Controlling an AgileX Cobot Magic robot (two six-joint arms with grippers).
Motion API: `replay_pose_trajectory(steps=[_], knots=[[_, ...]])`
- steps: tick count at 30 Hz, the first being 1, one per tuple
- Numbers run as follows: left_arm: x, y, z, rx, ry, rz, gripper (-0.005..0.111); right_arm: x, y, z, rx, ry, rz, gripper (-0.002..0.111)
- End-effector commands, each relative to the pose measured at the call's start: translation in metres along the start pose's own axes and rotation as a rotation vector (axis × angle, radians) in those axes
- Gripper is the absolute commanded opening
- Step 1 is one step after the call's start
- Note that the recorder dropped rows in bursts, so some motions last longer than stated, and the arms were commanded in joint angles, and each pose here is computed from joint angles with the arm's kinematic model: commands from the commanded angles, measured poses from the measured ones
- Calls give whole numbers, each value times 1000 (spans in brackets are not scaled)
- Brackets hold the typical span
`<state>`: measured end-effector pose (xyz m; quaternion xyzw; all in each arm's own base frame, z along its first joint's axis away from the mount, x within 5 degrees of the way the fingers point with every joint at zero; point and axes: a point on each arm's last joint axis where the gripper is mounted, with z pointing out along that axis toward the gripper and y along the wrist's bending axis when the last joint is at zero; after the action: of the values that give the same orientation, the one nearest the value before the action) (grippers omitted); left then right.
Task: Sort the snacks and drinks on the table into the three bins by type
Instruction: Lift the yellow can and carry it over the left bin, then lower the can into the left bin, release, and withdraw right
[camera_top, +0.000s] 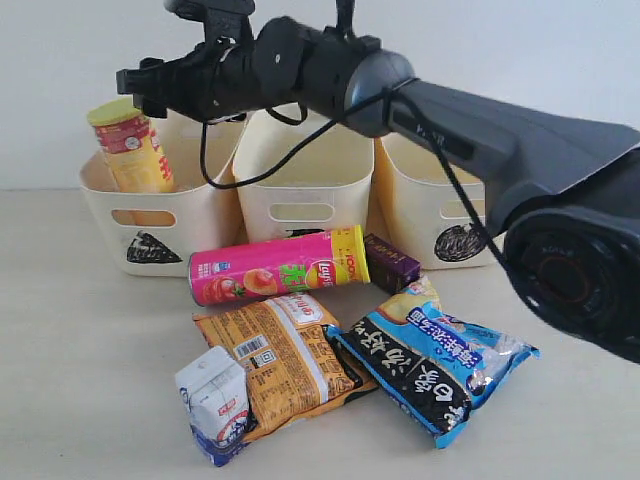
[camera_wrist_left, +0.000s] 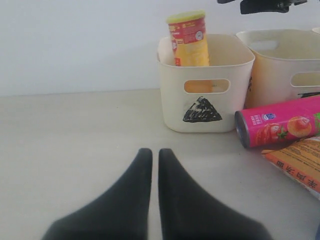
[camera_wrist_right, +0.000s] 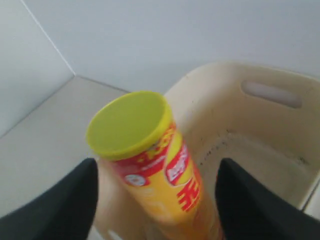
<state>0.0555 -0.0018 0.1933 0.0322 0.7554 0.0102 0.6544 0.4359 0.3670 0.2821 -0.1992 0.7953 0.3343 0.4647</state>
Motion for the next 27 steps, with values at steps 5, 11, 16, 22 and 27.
replay_pose_trajectory(steps=[5, 11, 16, 22, 27], knots=[[1, 0, 0, 3, -2, 1, 4, -33, 13, -64, -49, 249, 4, 0], [1, 0, 0, 3, -2, 1, 4, -41, 26, -93, -70, 363, -44, 0], [1, 0, 0, 3, -2, 1, 4, -37, 24, -108, -23, 421, -77, 0], [1, 0, 0, 3, -2, 1, 4, -23, 17, -132, 19, 417, -41, 0], [1, 0, 0, 3, -2, 1, 4, 11, -18, -172, 120, 375, 98, 0]])
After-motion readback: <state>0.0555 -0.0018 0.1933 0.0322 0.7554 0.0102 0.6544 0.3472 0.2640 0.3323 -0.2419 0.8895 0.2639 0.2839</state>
